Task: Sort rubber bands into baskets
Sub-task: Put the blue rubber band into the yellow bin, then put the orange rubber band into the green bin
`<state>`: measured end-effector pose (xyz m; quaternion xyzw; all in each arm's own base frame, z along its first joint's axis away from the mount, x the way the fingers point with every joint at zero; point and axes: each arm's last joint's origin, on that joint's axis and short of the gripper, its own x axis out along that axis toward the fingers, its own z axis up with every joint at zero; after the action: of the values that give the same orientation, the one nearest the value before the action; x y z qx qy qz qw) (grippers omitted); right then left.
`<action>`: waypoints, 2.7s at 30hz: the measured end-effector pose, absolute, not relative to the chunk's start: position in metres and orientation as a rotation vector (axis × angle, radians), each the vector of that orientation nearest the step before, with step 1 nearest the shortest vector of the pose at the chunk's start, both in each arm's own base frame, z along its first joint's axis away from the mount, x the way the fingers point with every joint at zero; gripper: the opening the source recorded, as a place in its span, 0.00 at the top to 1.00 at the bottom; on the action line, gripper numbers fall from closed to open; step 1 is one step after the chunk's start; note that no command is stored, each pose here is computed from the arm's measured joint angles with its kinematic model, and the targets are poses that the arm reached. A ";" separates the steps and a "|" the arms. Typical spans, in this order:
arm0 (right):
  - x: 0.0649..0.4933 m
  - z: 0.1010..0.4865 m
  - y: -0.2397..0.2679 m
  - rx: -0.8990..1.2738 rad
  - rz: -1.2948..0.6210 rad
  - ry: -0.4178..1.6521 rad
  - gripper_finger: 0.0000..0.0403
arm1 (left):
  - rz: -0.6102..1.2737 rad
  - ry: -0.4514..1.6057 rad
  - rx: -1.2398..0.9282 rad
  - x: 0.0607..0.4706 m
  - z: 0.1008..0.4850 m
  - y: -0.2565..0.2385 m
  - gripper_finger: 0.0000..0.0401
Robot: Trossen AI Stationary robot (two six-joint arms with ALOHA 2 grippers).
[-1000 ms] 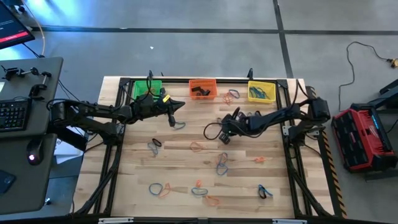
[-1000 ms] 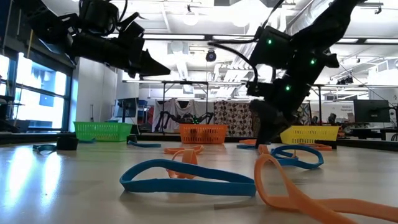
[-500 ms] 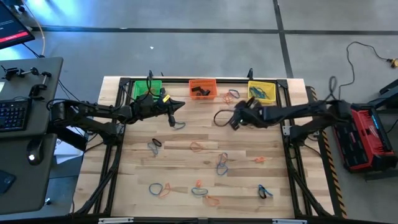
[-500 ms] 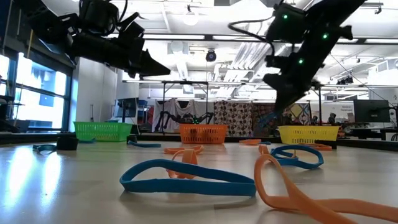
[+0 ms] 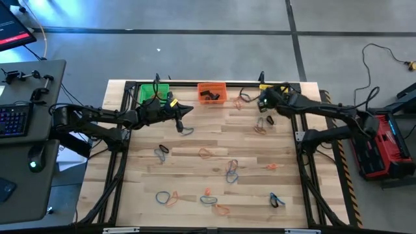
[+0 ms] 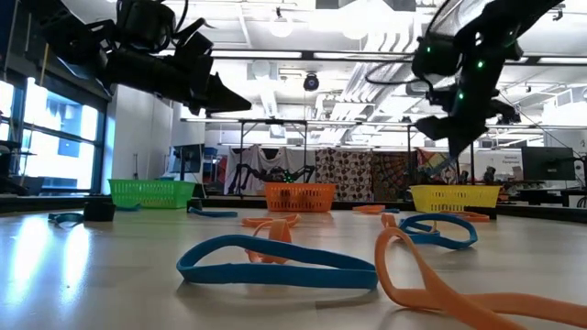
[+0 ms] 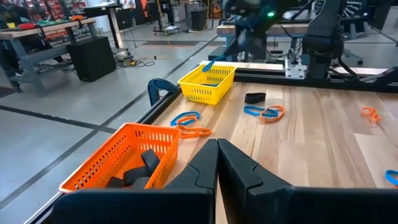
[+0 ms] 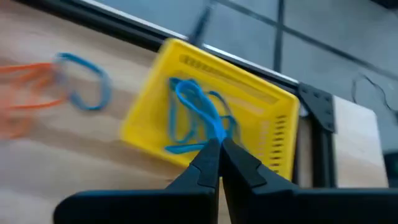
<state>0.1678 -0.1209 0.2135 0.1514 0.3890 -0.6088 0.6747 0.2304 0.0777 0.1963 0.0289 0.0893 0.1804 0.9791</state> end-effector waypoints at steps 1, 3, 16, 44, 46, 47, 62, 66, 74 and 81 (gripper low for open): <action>0.164 0.213 -0.126 0.351 -1.387 0.883 1.00 | 0.363 0.180 0.058 0.230 0.196 0.078 1.00; 0.158 0.213 -0.134 0.381 -1.420 0.883 1.00 | 0.363 0.180 0.058 0.230 0.196 0.078 1.00; 0.147 0.188 -0.171 0.518 -1.458 0.976 1.00 | 0.364 0.179 0.058 0.230 0.196 0.078 1.00; 0.182 0.224 -0.180 0.419 -1.160 1.211 0.66 | 0.363 0.180 0.058 0.230 0.196 0.078 1.00; 0.192 0.236 -0.165 0.372 -1.094 1.189 0.73 | 0.363 0.180 0.058 0.230 0.196 0.078 1.00; 0.195 0.241 -0.156 0.354 -1.061 1.177 0.77 | 0.364 0.181 0.058 0.230 0.196 0.078 1.00; 0.204 0.218 -0.019 0.263 -0.573 1.268 0.96 | 0.363 0.183 0.083 0.230 0.196 0.078 1.00; 0.201 0.211 0.014 0.285 -0.428 1.313 0.96 | 0.363 0.183 0.084 0.230 0.196 0.078 1.00; 0.191 0.210 0.065 0.367 -0.347 1.330 0.95 | 0.362 0.187 0.083 0.230 0.196 0.078 1.00; 0.176 0.210 0.094 0.334 -0.283 1.365 0.79 | 0.363 0.187 0.082 0.230 0.196 0.078 1.00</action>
<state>0.1763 0.0936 0.2098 0.1531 0.6255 -0.1296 0.7540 0.2302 0.0779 0.1960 0.0408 0.0927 0.1800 0.9784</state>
